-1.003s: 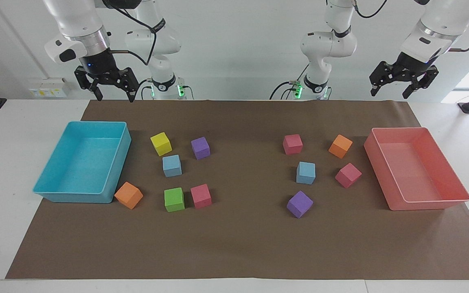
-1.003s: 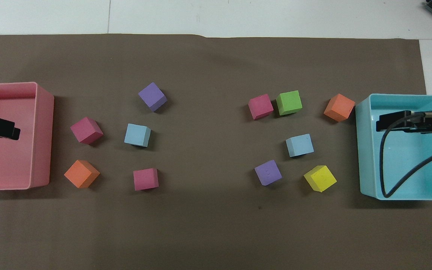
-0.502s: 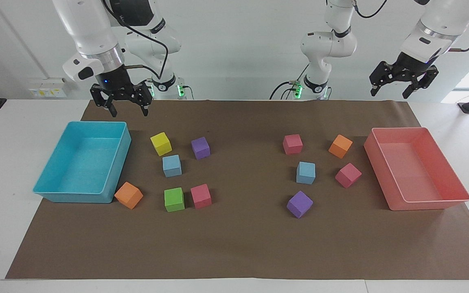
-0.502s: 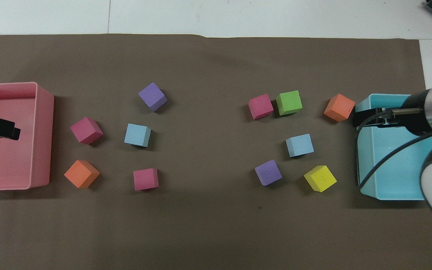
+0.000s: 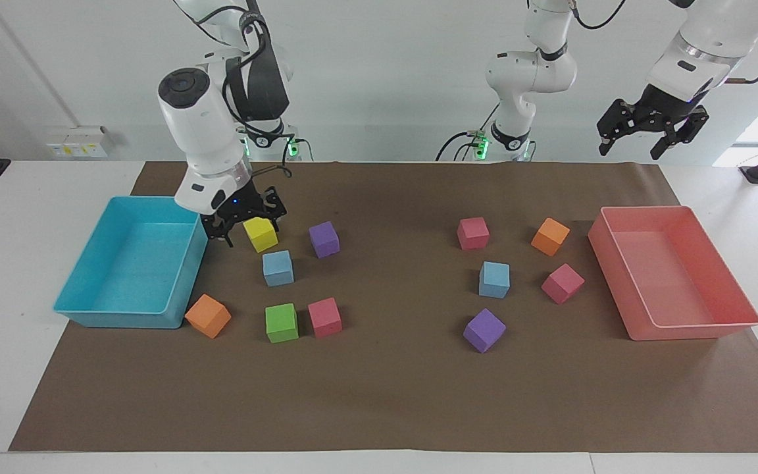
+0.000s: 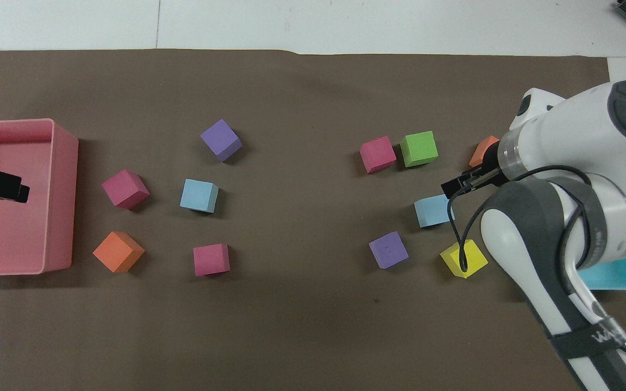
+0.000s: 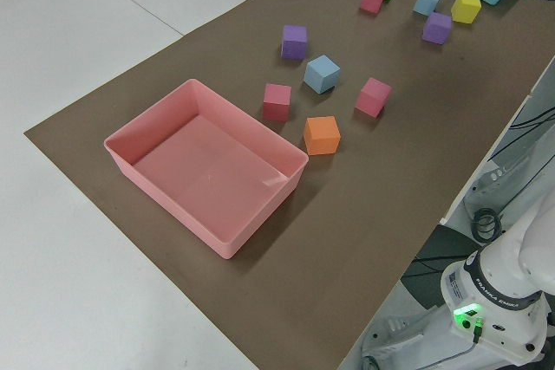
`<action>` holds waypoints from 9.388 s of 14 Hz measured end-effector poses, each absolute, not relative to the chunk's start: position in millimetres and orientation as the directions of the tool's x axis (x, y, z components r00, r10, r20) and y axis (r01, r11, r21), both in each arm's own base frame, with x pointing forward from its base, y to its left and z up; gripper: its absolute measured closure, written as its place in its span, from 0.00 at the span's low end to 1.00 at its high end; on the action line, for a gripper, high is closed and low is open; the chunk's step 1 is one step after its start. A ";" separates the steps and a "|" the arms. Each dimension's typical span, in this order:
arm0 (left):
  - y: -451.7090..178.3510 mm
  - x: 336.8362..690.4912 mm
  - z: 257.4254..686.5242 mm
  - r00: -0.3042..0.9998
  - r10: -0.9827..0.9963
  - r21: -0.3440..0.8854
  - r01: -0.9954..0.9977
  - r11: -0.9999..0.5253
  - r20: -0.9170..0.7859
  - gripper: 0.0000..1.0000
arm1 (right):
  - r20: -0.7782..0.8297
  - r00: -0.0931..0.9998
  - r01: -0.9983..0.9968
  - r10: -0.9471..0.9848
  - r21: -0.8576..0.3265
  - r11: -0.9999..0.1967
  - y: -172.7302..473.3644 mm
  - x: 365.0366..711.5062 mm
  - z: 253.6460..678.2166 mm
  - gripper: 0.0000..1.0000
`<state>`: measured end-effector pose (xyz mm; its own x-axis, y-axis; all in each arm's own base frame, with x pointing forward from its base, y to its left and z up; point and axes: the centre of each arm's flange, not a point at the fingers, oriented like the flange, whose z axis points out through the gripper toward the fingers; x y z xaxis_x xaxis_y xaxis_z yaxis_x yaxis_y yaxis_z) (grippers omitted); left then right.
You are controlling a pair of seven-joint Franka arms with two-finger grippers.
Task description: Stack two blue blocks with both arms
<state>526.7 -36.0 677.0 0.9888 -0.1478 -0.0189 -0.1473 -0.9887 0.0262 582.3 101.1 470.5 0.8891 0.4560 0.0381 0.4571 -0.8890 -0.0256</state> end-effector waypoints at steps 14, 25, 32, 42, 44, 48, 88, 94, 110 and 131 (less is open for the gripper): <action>-36.0 526.7 676.9 0.989 -0.148 0.026 -0.147 -0.989 -0.019 0.00 | 0.022 0.821 0.571 0.570 -0.024 -0.821 121.8 551.1 345.3 0.00; -36.0 526.7 676.9 0.989 -0.148 0.026 -0.147 -0.989 -0.019 0.00 | 0.044 0.796 0.605 0.604 -0.009 -0.796 116.1 552.1 319.3 0.00; -36.0 526.7 676.9 0.989 -0.148 0.026 -0.147 -0.989 -0.019 0.00 | 0.023 0.793 0.609 0.609 -0.020 -0.793 104.5 552.8 337.8 0.00; -36.0 526.7 676.9 0.989 -0.148 0.026 -0.147 -0.989 -0.019 0.00 | 0.008 0.787 0.616 0.616 -0.027 -0.787 110.0 549.7 310.7 0.00; -36.0 526.7 676.9 0.989 -0.148 0.026 -0.147 -0.989 -0.019 0.00 | 0.003 0.787 0.616 0.616 -0.029 -0.787 110.0 549.1 306.9 0.02; -36.0 526.7 676.9 0.989 -0.148 0.026 -0.147 -0.989 -0.019 0.00 | 0.001 0.816 0.578 0.579 -0.030 -0.815 110.1 548.1 306.8 0.30; -36.1 526.7 676.9 0.989 -0.148 0.026 -0.147 -0.989 -0.019 0.00 | -0.008 0.946 0.322 0.323 -0.020 -0.946 392.9 563.0 323.3 0.00; -36.1 526.8 677.1 0.989 -0.148 0.026 -0.147 -0.989 -0.018 0.00 | 0.108 0.970 0.224 0.218 -0.049 -0.973 355.6 579.2 419.3 0.00; -125.0 580.4 554.2 0.972 -0.214 0.021 -0.217 -0.976 0.093 0.00 | -0.011 0.995 0.082 0.102 -0.506 -0.859 238.3 604.8 462.4 0.75; -200.7 565.4 350.0 0.974 -0.213 0.021 -0.215 -0.976 0.072 0.00 | -0.003 0.996 0.054 0.090 -0.778 -0.626 203.1 612.0 287.7 0.99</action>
<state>565.4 -200.7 350.0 0.9744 -0.2132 0.0717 -0.2152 -0.9763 0.0215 612.0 203.1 287.7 0.9959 0.0901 -0.0031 0.0542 -0.6258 -0.7781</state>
